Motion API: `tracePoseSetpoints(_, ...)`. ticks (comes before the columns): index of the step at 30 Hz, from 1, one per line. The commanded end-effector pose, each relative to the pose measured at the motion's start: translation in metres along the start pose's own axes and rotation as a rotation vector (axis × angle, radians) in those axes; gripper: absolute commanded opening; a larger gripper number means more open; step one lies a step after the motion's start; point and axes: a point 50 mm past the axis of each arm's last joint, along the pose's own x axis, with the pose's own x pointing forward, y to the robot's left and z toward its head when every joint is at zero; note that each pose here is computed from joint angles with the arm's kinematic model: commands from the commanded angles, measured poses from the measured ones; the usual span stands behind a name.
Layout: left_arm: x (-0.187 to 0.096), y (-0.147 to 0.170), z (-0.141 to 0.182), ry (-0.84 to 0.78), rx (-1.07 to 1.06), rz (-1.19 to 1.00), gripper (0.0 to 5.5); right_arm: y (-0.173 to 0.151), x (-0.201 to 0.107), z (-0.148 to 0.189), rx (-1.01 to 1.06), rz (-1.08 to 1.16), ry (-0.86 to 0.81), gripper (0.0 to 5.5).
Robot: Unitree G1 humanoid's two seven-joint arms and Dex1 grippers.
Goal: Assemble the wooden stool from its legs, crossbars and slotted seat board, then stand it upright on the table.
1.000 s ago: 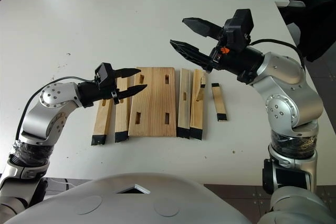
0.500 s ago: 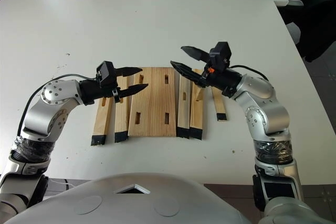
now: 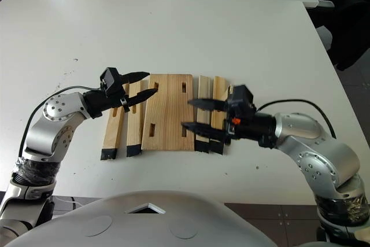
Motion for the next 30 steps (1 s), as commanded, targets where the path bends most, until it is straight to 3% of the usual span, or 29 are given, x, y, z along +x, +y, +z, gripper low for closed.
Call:
tracePoseSetpoints(1,0.001,0.0,-0.001,-0.002,0.013,0.016,2.64,-0.003,0.005,-0.035,-0.042,0.004,0.119,2.9)
tracePoseSetpoints(16,0.0,-0.006,-0.006,0.019,0.016,0.024,2.64,-0.009,-0.016,-0.066,-0.033,-0.025,0.248,2.9)
tracePoseSetpoints(21,0.002,-0.008,-0.003,0.001,0.014,0.008,2.64,-0.019,-0.017,-0.082,-0.12,-0.084,0.312,2.9)
tracePoseSetpoints(30,-0.001,-0.011,-0.003,-0.002,0.006,0.03,2.64,-0.021,-0.039,-0.069,-0.143,-0.104,0.322,2.9)
